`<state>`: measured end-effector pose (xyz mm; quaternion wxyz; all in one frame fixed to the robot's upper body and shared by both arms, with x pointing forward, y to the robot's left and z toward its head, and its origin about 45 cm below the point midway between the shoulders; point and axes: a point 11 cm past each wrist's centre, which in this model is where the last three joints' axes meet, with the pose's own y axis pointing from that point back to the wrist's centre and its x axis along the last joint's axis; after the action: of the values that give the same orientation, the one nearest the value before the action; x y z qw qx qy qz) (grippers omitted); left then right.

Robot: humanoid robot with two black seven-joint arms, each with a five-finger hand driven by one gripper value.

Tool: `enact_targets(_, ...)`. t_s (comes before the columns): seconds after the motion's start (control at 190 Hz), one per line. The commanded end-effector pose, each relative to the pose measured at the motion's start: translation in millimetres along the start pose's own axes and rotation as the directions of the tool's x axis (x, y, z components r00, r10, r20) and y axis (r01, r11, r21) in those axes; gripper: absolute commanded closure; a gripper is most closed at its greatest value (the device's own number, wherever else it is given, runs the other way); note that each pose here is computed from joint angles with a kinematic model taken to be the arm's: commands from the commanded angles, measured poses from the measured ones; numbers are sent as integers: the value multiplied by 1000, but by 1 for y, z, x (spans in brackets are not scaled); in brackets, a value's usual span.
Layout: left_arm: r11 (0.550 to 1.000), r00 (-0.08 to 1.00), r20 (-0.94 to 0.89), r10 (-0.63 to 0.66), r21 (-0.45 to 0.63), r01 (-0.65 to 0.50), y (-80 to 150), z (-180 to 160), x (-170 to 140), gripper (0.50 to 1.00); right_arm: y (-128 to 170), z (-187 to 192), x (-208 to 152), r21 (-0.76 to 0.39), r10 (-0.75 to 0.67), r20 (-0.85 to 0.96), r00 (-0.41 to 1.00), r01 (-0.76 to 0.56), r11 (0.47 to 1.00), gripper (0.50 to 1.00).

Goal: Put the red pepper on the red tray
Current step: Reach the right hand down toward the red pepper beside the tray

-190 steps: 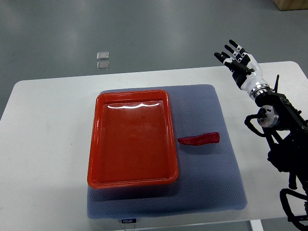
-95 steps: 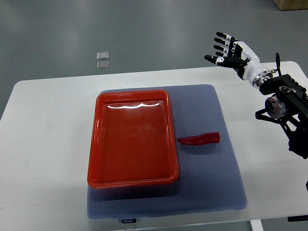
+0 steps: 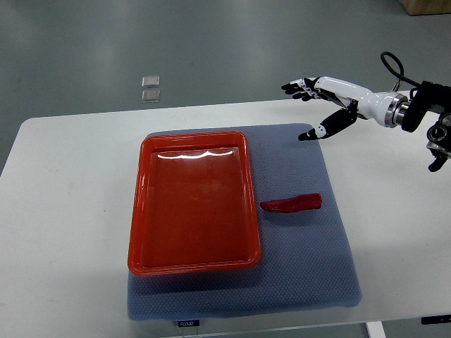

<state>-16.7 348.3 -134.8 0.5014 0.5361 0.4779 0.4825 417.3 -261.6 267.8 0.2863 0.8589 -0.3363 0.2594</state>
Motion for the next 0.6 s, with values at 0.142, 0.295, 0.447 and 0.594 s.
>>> enact_targets(0.142, 1000, 1000, 0, 0, 0, 0, 0, 0, 0, 500, 16, 2, -42, -59, -205, -216, 955, 196, 979, 593)
enact_targets(0.295, 1000, 1000, 0, 0, 0, 0, 0, 0, 0, 500, 18, 8, -61, -97, -283, -301, 911, 267, 959, 595)
enact_targets(0.447, 1000, 1000, 0, 0, 0, 0, 0, 0, 0, 500, 17, 15, -79, -123, -340, -345, 875, 317, 941, 607)
enact_targets(0.594, 1000, 1000, 0, 0, 0, 0, 0, 0, 0, 500, 14, 15, -92, -129, -371, -366, 854, 348, 929, 644)
